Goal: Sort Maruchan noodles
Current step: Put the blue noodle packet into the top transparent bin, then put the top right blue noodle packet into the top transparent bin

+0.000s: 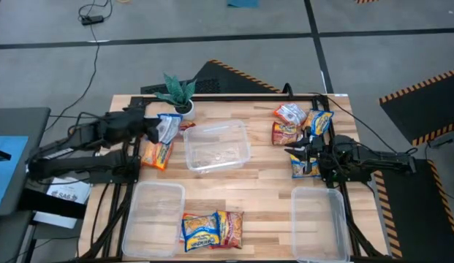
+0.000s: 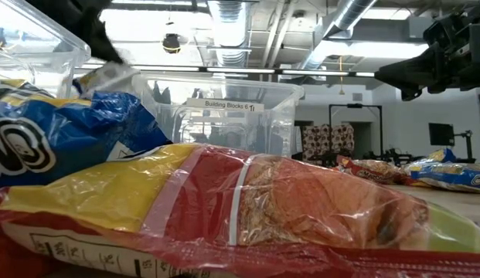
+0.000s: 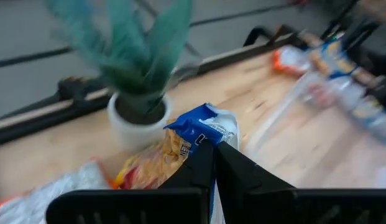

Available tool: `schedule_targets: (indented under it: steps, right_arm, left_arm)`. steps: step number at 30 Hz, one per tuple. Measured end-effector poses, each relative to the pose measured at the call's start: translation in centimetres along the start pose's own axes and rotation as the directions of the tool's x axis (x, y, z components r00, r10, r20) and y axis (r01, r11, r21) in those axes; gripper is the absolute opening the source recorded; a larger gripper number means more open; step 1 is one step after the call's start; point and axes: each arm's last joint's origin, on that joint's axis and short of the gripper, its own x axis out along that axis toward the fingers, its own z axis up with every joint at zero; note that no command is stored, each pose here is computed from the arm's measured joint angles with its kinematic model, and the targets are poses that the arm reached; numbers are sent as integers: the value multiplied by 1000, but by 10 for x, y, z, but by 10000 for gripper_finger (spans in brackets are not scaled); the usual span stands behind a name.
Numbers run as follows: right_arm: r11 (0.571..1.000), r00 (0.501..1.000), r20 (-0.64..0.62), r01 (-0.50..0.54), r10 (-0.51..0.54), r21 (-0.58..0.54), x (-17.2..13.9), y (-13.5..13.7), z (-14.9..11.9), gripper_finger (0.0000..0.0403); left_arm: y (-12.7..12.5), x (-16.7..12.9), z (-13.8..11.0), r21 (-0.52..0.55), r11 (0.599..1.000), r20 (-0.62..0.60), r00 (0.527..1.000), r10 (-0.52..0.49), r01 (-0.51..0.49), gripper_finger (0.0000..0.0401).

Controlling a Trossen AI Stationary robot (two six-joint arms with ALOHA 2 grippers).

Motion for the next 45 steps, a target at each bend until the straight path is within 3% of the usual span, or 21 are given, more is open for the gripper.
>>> schedule_targets:
  steps: [3,8,13,16,24,29,39,45]
  right_arm:
    - [1000,1000,0,0,0,0,0,0,0,107]
    - [1000,1000,0,0,0,0,0,0,0,107]
    - [1000,1000,0,0,0,0,0,0,0,107]
    - [1000,1000,0,0,0,0,0,0,0,107]
    - [1000,1000,0,0,0,0,0,0,0,107]
    - [1000,1000,0,0,0,0,0,0,0,107]
    - [1000,1000,0,0,0,0,0,0,0,107]
    - [1000,1000,0,0,0,0,0,0,0,107]
  left_arm:
    - [-11,-1,11,-3,994,73,991,-112,113,0]
    - [-36,6,27,56,957,196,937,-289,284,0]
    - [-62,26,31,126,929,250,895,-369,348,0]
    - [-77,44,26,150,912,215,888,-407,382,0]
    - [-99,99,-4,194,927,75,938,-339,319,0]
    - [-104,114,-11,213,934,31,953,-301,288,12]
    - [-116,103,23,262,917,-7,950,-311,302,99]
    - [-118,82,19,295,849,-69,897,-438,437,117]
